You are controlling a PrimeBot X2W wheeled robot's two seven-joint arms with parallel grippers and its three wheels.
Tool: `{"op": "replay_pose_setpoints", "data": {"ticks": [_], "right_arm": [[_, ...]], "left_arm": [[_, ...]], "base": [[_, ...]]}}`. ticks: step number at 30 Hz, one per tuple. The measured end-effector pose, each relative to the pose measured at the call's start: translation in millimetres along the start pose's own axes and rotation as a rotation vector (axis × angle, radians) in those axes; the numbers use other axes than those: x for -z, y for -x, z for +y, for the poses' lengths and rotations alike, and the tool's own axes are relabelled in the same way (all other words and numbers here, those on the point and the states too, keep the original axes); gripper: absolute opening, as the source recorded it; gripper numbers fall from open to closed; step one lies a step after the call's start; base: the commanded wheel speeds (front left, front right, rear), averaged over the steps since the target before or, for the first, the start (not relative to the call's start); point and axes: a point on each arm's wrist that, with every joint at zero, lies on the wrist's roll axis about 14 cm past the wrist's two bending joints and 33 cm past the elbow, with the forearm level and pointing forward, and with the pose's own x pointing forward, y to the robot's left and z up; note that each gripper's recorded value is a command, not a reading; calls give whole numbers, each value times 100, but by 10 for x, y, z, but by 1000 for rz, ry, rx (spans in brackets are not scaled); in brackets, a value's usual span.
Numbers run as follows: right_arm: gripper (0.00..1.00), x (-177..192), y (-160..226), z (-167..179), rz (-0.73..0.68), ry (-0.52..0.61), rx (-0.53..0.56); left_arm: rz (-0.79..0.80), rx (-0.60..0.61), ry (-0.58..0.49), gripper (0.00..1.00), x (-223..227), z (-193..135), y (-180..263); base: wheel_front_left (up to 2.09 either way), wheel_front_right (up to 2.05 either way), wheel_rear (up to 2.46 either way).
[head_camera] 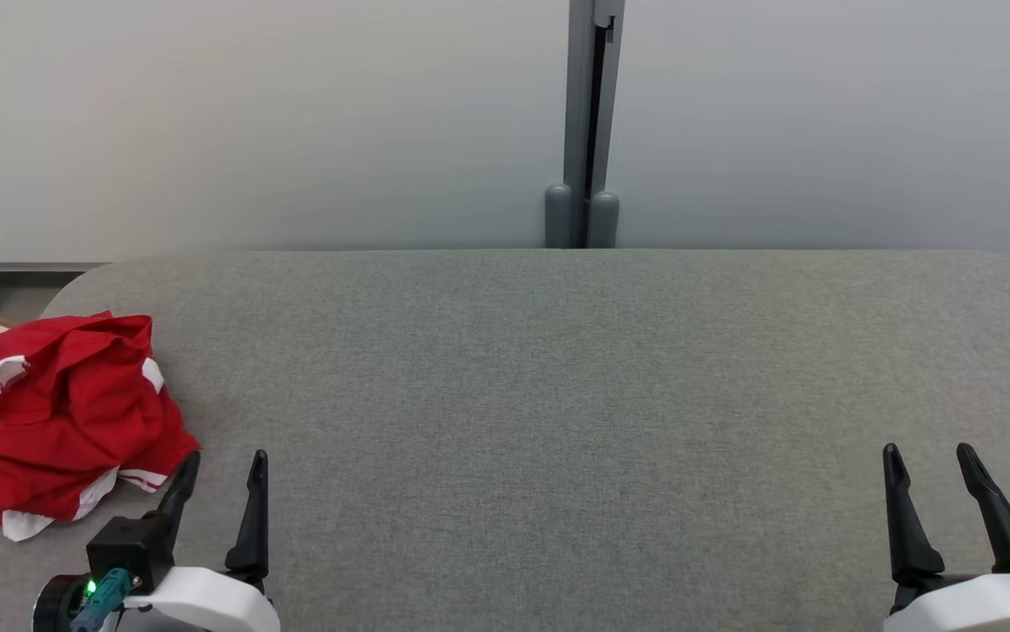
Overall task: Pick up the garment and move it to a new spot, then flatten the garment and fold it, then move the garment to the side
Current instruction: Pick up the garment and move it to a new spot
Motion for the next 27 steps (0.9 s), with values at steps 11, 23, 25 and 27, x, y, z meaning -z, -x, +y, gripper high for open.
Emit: {"op": "replay_pose_setpoints", "data": {"ticks": [11,23,25,27], "right_arm": [[100,-43,-313,673,-10,1,-208],[100,-31,-561,1464,-1,-3,-433],[100,-21,-577,1540,2,-9,-453],[100,0,-586,1588,9,-13,-466]], "left_arm": [[-57,-187,-23,100,-196,604,266],[-86,-426,-18,100,-275,1263,875],[-88,-444,-19,100,-281,1306,936],[-88,-456,-20,100,-285,1334,972]], "base": [[0,0,0],[0,0,0],[0,0,0],[0,0,0]]}}
